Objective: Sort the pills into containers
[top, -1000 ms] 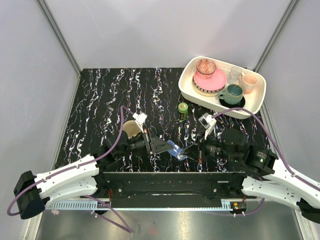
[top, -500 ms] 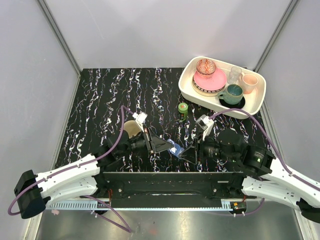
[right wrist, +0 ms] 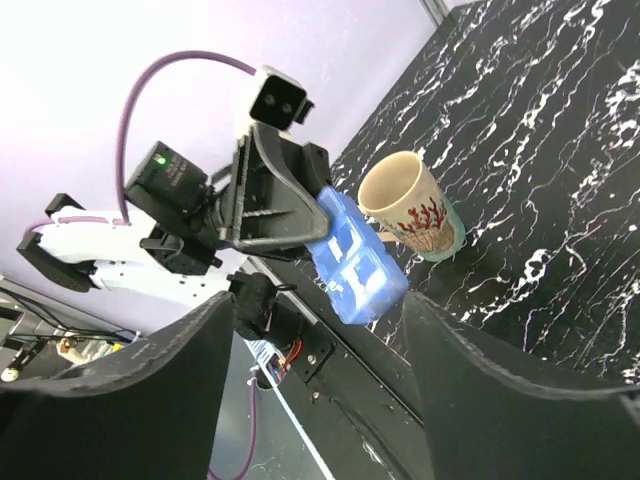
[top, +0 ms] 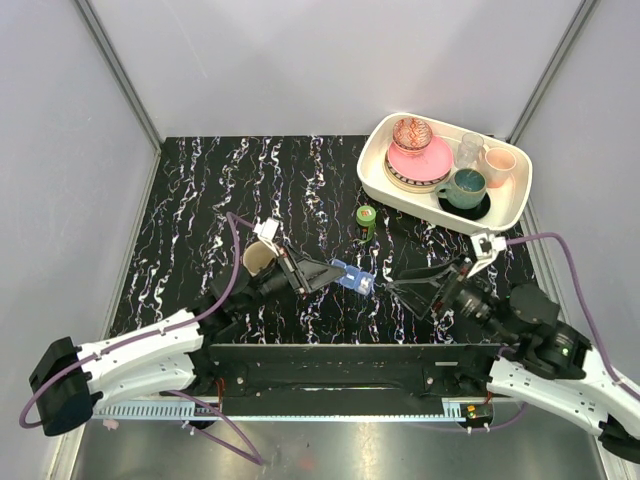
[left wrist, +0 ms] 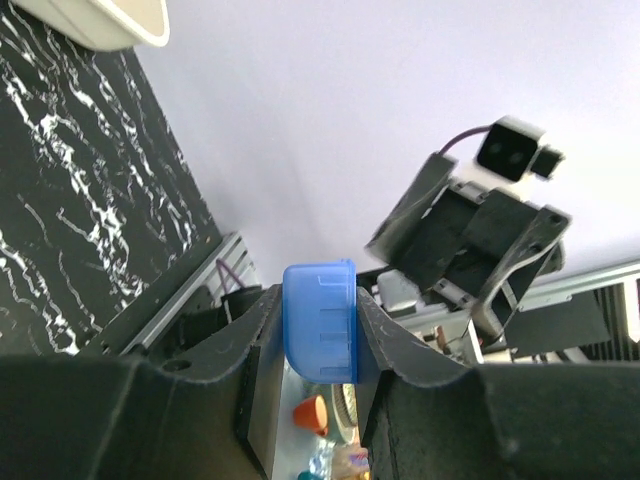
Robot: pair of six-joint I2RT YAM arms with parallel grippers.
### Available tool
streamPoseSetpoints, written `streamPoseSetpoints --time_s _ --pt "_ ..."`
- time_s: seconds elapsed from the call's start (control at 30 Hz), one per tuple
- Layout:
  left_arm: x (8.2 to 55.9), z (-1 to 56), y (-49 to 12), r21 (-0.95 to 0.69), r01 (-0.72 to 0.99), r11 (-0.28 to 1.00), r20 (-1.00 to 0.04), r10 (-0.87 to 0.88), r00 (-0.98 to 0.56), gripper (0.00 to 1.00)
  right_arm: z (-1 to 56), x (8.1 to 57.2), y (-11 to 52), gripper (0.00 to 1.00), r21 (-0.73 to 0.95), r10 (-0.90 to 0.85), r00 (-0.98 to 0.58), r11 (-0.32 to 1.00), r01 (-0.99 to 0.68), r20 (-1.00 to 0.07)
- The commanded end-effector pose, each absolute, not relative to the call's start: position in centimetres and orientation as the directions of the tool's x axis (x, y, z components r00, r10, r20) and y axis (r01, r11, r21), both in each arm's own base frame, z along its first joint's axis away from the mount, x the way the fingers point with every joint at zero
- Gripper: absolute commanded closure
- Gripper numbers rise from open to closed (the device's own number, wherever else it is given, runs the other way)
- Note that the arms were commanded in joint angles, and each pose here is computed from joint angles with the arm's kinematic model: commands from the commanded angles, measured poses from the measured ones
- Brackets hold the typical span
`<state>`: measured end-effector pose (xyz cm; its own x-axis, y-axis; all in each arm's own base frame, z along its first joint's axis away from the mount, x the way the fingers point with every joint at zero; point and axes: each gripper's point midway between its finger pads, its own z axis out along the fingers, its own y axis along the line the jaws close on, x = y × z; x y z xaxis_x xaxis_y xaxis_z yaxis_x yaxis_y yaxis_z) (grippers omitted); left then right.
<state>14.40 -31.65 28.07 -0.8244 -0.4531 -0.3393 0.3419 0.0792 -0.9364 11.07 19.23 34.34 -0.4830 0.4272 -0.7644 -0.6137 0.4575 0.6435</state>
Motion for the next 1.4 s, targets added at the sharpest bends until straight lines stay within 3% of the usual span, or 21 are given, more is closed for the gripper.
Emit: streamPoseSetpoints --time_s 0.0,0.13,0.5,0.97,1.37 --pt "16.0 33.3 -30.9 -0.928 0.368 -0.054 -0.271 -0.580 -0.768 1.00 34.7 12.2 20.8 0.23 0.713 0.527 -0.495 0.383 -0.588 -0.691" --pt "16.7 34.5 -30.9 -0.933 0.349 -0.086 -0.228 -0.610 -0.759 1.00 34.9 13.0 21.6 0.19 0.735 0.578 -0.484 0.349 -0.581 -0.657" --pt "17.5 36.1 -30.8 -0.934 0.332 -0.130 -0.176 -0.642 -0.746 1.00 34.6 15.3 22.1 0.19 0.784 0.663 -0.454 0.356 -0.508 -0.595" --pt "17.8 36.5 -30.7 -0.933 0.332 -0.138 -0.165 -0.655 -0.737 1.00 33.2 16.9 23.2 0.29 0.845 0.724 -0.467 0.313 -0.434 -0.508" --pt "17.8 36.4 -30.6 -0.933 0.330 -0.142 -0.160 -0.658 -0.736 1.00 33.2 16.6 24.3 0.53 0.847 0.709 -0.496 0.285 -0.449 -0.502"
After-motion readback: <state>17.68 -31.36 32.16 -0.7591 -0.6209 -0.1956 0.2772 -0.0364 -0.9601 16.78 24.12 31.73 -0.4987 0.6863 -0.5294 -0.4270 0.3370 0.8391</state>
